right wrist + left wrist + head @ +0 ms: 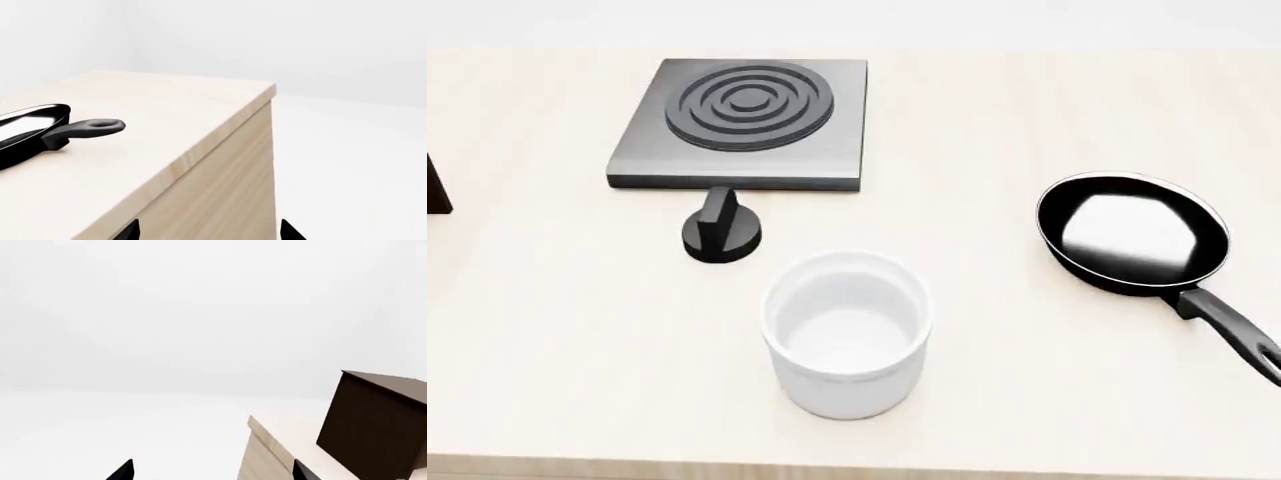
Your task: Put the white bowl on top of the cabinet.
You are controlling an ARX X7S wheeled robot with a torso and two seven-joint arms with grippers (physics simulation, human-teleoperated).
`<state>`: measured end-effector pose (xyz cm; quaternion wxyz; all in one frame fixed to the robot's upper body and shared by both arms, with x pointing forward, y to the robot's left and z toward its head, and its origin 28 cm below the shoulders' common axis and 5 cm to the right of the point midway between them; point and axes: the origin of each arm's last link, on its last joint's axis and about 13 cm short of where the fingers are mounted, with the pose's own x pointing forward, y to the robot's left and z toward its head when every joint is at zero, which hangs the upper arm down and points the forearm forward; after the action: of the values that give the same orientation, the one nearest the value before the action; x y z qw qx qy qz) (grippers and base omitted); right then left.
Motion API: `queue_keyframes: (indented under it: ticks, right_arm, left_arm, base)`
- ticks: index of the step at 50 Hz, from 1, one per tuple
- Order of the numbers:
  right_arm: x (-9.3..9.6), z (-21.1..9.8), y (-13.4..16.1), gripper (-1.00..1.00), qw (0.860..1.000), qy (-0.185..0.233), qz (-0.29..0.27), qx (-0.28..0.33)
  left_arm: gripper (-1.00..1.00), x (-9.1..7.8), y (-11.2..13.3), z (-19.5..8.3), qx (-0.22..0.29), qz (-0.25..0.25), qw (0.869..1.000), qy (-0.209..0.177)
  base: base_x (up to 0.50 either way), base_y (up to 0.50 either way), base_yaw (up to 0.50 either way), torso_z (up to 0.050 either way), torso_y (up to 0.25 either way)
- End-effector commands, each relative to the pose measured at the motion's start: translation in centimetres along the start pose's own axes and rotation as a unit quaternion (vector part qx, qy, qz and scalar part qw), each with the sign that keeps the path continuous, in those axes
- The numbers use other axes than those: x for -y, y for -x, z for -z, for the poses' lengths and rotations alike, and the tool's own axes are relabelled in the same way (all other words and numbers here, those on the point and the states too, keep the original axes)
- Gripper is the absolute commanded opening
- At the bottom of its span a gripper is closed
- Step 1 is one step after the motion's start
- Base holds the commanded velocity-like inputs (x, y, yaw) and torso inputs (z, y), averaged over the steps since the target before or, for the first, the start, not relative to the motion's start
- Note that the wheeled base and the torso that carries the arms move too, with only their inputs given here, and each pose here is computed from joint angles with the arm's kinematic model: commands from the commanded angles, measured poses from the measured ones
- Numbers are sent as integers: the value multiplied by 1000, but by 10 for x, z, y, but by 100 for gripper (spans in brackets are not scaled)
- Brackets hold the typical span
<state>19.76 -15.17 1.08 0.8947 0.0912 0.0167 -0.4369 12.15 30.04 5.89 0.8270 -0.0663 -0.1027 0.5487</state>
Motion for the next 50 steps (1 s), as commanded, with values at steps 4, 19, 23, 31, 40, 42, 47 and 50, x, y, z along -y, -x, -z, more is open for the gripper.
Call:
queue_keyframes:
  ticks: [4,19,23,31,40,42,47,50]
  right_arm:
    - [-1,-1,1,100,1000,0,-14,7]
    - [-1,-3,4,100,998,-8,-49,26]
    - [-1,-3,4,100,999,-12,-46,20]
    - [-1,-3,4,100,999,-14,-45,21]
    - [-1,-3,4,100,999,-16,-44,21]
    - [-1,-3,3,100,999,-15,-43,20]
    - [-1,-3,3,100,999,-16,-44,20]
    - [-1,-3,3,100,999,-16,-45,20]
  left_arm:
    - [100,-25,-1,-10,23,-107,993,31]
    - [100,-21,0,-7,19,-96,995,29]
    - [100,-19,0,-6,17,-94,995,28]
    - [100,-18,-1,-6,17,-94,995,29]
    - [100,-18,-1,-6,17,-94,995,29]
    - [100,-18,-1,-6,17,-93,995,30]
    - [100,-19,-1,-6,17,-95,995,31]
    - [100,-19,-1,-6,17,-96,995,31]
  base:
    - [0,0,0,0,0]
    - [0,115,0,0,0]
    - [0,500,0,0,0]
    - [0,500,0,0,0]
    - [0,500,0,0,0]
    - [0,500,0,0,0]
    - [0,500,0,0,0]
    - [0,500,0,0,0]
